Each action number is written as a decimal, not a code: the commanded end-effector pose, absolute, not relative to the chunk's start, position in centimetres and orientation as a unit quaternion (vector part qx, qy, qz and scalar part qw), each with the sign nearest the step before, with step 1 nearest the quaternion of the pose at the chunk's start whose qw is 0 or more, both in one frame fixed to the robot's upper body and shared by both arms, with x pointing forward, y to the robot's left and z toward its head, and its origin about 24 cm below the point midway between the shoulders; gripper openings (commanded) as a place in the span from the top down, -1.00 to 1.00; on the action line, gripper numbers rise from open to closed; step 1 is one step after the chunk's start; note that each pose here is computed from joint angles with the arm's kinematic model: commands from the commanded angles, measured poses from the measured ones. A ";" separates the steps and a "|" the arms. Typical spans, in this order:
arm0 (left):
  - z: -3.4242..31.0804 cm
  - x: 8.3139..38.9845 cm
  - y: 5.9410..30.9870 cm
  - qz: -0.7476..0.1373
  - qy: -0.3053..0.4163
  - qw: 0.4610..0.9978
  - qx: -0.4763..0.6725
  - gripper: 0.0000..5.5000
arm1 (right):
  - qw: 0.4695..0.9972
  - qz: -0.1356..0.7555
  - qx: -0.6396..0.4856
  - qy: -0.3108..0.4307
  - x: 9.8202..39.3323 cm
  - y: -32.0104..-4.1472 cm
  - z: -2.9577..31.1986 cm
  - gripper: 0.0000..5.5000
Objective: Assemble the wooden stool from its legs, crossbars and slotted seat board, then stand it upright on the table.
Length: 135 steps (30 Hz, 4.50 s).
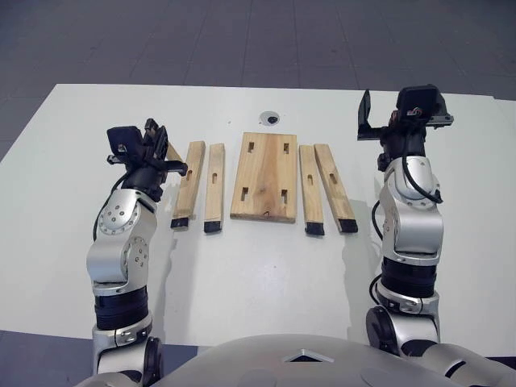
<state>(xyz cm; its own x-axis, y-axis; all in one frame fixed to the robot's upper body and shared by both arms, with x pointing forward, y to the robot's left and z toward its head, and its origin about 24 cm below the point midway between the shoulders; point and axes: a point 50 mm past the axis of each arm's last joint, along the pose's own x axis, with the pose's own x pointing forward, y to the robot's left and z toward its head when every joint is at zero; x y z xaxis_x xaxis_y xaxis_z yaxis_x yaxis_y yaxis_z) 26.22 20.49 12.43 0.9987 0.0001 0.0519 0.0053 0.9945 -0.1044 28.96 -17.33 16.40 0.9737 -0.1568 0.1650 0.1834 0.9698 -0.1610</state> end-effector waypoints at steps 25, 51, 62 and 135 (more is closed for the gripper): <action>8.9 27.7 20.7 0.019 -0.019 0.999 -0.039 0.85 | 0.993 -0.083 -0.049 -0.065 29.3 -16.8 15.5 -0.96; 8.6 27.2 20.0 0.011 -0.022 0.999 -0.032 0.85 | 0.994 -0.078 -0.048 -0.062 29.7 -16.7 15.2 -0.96; 8.5 26.8 19.9 0.009 -0.021 0.999 -0.023 0.85 | 0.994 -0.079 -0.048 -0.059 29.7 -16.8 15.1 -0.96; -1.0 23.1 21.6 0.039 0.204 0.978 0.014 0.85 | 0.995 -0.046 -0.056 -0.073 31.1 -15.7 15.8 -0.96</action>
<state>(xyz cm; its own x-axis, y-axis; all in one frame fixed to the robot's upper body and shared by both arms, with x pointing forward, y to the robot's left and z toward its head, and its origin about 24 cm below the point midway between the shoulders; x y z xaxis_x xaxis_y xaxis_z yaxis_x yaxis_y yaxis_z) 26.64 20.08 7.20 0.9996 -0.0038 0.0268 0.0021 0.9981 0.0621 30.57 -16.10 14.94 0.9853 -0.1175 0.1244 0.1298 0.9869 -0.0955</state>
